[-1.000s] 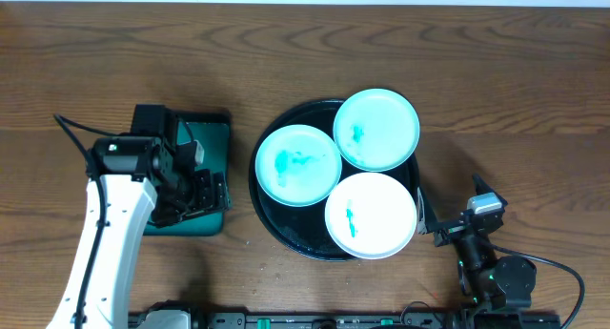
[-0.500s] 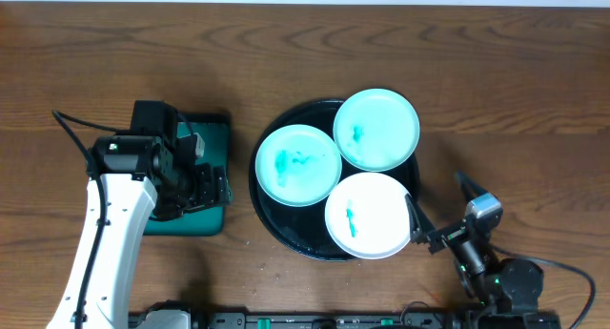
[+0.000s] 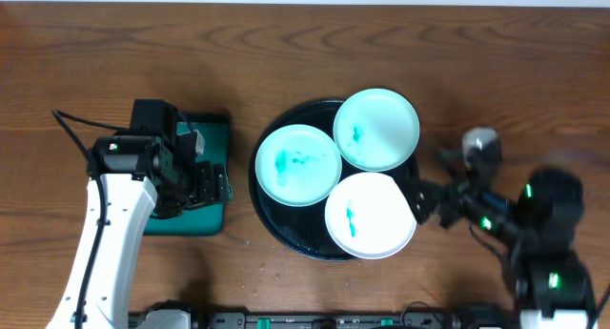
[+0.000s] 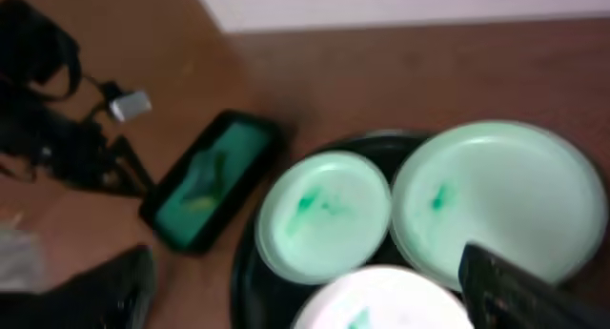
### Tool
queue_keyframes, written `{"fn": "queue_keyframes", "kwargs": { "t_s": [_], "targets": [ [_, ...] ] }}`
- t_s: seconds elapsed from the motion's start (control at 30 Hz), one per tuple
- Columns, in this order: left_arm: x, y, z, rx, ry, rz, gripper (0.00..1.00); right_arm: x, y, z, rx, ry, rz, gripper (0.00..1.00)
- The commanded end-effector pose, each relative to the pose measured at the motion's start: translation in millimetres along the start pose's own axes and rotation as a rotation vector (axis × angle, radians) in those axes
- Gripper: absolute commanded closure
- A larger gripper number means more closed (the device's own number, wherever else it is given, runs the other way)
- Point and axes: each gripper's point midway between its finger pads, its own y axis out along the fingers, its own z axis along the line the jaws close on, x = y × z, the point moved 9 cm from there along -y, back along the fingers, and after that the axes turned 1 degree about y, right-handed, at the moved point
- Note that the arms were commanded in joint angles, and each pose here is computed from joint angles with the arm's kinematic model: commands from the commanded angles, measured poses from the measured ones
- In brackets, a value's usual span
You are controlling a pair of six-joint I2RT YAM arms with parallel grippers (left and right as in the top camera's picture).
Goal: Clean dirty plates on tray and stack at the side
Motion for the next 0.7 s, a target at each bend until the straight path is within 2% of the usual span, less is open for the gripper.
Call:
{"fn": "queue_keyframes", "kwargs": {
  "t_s": [0.0, 0.1, 0.27, 0.4, 0.5, 0.67],
  "targets": [
    [3.4, -5.0, -2.0, -0.015, -0.004, -0.020, 0.18, 20.6, 28.7, 5.0, 0.097, -0.018, 0.193, 0.01],
    [3.5, -5.0, -2.0, -0.016, -0.004, -0.021, 0.18, 24.4, 57.6, -2.8, 0.009, 0.022, 0.371, 0.01],
    [4.0, -5.0, -2.1, -0.016, -0.003, -0.024, 0.18, 21.7, 107.8, -20.4, -0.268, 0.070, 0.689, 0.01],
    [4.0, -5.0, -2.1, -0.016, -0.003, -0.024, 0.18, 13.3, 137.1, -26.0, -0.285, 0.079, 0.786, 0.01],
    [4.0, -5.0, -2.1, -0.016, -0.003, -0.024, 0.18, 5.1, 160.7, -28.3, -0.266, 0.053, 0.797, 0.01],
    [4.1, -5.0, -2.2, -0.016, -0.003, -0.025, 0.18, -7.8, 184.7, -28.0, -0.167, 0.168, 0.823, 0.01]
  ]
}}
